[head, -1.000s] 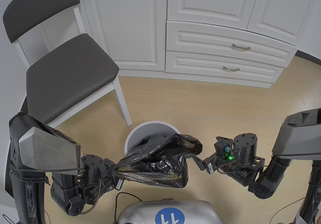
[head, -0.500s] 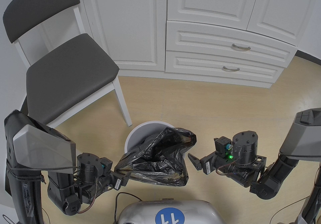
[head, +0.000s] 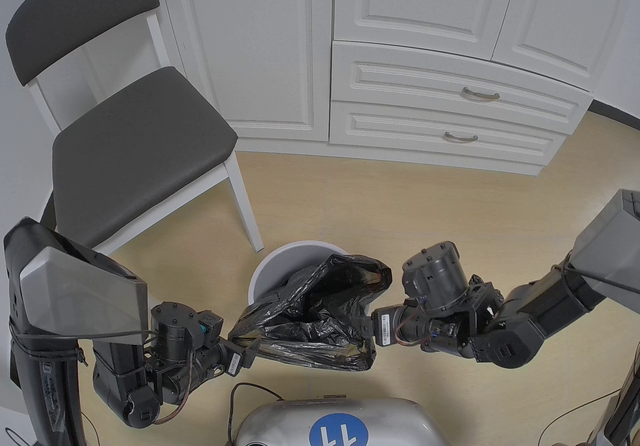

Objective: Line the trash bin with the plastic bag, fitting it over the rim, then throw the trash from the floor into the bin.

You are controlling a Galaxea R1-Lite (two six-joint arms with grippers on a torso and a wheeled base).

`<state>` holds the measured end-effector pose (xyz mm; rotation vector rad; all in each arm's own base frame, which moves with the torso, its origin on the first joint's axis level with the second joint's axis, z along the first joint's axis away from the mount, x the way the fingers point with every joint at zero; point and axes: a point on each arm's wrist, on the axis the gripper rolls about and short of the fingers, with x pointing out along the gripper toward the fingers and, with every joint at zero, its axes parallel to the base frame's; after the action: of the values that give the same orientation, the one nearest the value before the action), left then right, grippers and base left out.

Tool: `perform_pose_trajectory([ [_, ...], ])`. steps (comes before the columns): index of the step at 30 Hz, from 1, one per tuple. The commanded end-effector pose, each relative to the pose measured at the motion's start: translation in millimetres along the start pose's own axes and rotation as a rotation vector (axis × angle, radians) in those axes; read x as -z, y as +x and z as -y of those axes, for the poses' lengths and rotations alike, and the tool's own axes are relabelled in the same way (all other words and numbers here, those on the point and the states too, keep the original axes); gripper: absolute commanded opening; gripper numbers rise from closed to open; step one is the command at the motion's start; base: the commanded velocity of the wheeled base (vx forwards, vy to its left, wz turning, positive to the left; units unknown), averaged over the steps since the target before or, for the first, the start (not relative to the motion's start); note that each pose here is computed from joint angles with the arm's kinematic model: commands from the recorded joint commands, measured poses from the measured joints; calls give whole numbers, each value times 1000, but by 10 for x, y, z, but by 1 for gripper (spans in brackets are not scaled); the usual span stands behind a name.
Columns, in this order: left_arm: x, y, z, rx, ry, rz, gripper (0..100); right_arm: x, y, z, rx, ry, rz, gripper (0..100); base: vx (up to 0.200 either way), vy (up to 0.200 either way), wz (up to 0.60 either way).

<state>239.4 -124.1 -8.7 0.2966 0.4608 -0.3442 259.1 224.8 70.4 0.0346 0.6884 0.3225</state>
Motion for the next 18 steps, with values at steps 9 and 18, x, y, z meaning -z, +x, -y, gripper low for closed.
perform_pose_trajectory([
  [9, -48, -5, -14, -12, -5, 21, 100, -3, 495, 137, 143, 17, -34, 100, 0, 0, 0],
  [18, -79, -18, -25, -16, -8, 34, 100, -130, 529, 494, 218, 14, -26, 100, 0, 0, 0],
])
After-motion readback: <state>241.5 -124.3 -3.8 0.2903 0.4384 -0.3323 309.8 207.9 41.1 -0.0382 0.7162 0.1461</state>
